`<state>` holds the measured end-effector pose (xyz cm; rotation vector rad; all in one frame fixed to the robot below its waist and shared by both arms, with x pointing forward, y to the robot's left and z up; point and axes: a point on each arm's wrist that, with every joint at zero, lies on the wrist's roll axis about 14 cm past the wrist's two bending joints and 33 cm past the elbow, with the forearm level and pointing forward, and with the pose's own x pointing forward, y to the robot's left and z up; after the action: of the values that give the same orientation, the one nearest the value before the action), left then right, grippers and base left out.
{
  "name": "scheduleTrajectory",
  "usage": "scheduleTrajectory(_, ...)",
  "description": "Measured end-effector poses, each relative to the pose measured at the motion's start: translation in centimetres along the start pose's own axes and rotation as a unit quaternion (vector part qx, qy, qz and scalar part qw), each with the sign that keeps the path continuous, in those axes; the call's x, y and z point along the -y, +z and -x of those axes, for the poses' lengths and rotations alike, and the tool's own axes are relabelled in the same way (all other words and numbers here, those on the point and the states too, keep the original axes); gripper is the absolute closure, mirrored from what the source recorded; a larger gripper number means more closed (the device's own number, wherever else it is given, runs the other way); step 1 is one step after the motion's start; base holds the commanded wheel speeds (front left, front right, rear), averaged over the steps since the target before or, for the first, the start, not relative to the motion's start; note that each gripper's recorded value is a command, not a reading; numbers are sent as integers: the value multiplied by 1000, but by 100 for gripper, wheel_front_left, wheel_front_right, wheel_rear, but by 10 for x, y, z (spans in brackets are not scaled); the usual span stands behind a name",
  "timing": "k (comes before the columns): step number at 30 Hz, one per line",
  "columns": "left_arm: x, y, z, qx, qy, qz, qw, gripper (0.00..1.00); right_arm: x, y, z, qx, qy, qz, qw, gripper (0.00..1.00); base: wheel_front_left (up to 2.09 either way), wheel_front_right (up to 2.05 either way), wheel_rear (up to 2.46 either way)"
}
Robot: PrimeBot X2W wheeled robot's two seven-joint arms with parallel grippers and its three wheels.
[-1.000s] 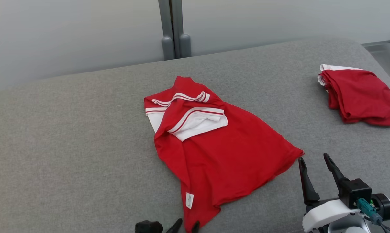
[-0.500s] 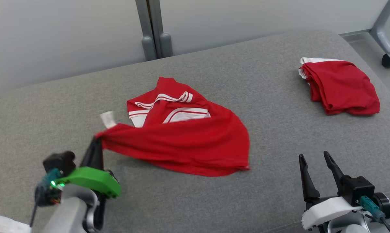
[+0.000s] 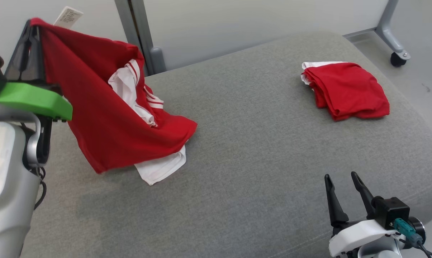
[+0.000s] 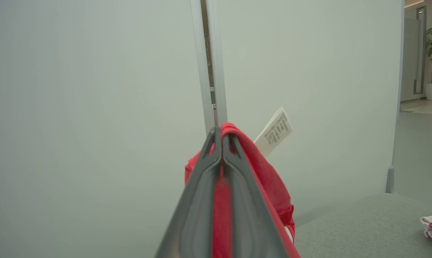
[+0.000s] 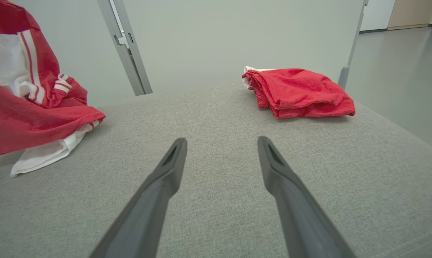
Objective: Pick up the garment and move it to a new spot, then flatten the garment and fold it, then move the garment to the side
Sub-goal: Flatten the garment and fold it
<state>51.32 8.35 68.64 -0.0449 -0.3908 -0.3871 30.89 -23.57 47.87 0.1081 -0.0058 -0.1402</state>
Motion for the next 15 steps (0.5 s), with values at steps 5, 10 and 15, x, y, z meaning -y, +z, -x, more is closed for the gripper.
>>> scheduleTrajectory(5, 46, 11, -13, 6, -70, 5, 998, 100, 13, 1, 9, 3, -22, -2, 1000, 0, 0, 0, 0)
scheduleTrajectory(10, 106, -8, 12, -28, -144, 55, 988, 100, 21, 0, 15, 1, -35, 0, 999, 0, 0, 0, 0)
scheduleTrajectory(15, 167, -24, 65, -65, -215, 119, 967, 100, 20, -1, 11, -1, -30, 7, 1000, 0, 0, 0, 0)
